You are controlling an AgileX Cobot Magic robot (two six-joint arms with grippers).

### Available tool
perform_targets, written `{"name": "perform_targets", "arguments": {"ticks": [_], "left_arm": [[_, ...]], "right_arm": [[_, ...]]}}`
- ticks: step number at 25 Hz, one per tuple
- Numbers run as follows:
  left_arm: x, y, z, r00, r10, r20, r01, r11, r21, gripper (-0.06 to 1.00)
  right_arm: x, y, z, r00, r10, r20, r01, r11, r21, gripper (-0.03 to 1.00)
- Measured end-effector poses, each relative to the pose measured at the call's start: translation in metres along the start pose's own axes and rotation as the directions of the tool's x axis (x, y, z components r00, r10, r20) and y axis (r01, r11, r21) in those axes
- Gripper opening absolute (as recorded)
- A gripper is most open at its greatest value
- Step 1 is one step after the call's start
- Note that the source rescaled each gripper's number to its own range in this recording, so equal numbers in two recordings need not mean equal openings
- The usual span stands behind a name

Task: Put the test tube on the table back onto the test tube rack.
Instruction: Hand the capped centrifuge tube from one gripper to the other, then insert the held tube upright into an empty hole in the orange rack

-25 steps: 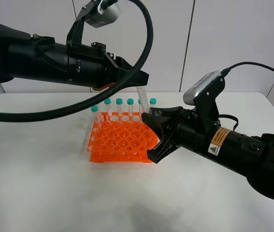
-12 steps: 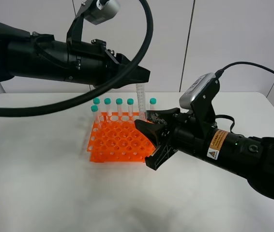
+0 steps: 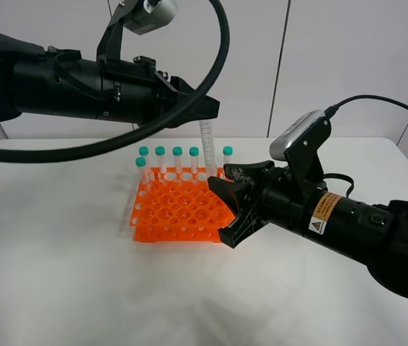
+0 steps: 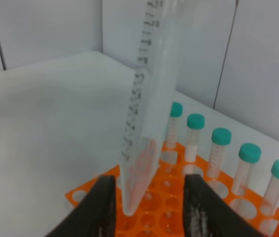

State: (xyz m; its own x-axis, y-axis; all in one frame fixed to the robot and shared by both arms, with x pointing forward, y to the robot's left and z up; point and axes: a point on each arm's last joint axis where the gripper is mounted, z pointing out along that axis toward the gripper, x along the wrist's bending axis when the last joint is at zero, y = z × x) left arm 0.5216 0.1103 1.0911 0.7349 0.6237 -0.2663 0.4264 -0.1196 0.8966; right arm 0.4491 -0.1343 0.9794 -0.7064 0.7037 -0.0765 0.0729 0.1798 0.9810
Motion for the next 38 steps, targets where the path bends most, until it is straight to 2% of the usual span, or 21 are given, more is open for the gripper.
{"name": "perform_targets", "arguments": {"ticks": [10, 14, 19, 22, 28, 32, 38], "left_arm": [[0.003, 0.001, 0.000, 0.999, 0.000, -0.033, 0.000, 1.000, -0.010, 0.00], [0.003, 0.001, 0.000, 0.999, 0.000, -0.035, 0.000, 1.000, -0.010, 0.00], [0.003, 0.001, 0.000, 0.999, 0.000, -0.032, 0.000, 1.000, -0.010, 0.00], [0.002, 0.001, 0.000, 1.000, 0.000, -0.020, 0.000, 1.000, -0.006, 0.00], [0.001, 0.000, 0.000, 1.000, -0.001, -0.006, 0.001, 1.000, -0.002, 0.00], [0.001, 0.000, 0.000, 1.000, -0.001, -0.006, 0.001, 1.000, -0.002, 0.00], [0.001, 0.000, 0.000, 1.000, -0.001, -0.006, 0.001, 1.000, -0.003, 0.00]], "right_arm": [[-0.002, -0.004, 0.000, 0.999, 0.034, 0.020, -0.035, 0.998, 0.047, 0.84], [-0.003, -0.011, -0.001, 0.999, -0.002, 0.032, -0.002, 0.993, 0.116, 0.84], [-0.013, -0.018, -0.002, 0.990, -0.023, 0.138, -0.005, 0.980, 0.200, 0.84], [-0.021, -0.020, -0.005, 0.971, -0.009, 0.239, -0.045, 0.975, 0.220, 0.84], [-0.033, -0.025, -0.009, 0.932, -0.048, 0.359, -0.060, 0.957, 0.283, 0.84], [-0.043, -0.031, -0.015, 0.900, -0.065, 0.431, -0.094, 0.936, 0.338, 0.84], [-0.076, -0.039, -0.026, 0.835, -0.034, 0.550, -0.211, 0.903, 0.375, 0.84]]}}
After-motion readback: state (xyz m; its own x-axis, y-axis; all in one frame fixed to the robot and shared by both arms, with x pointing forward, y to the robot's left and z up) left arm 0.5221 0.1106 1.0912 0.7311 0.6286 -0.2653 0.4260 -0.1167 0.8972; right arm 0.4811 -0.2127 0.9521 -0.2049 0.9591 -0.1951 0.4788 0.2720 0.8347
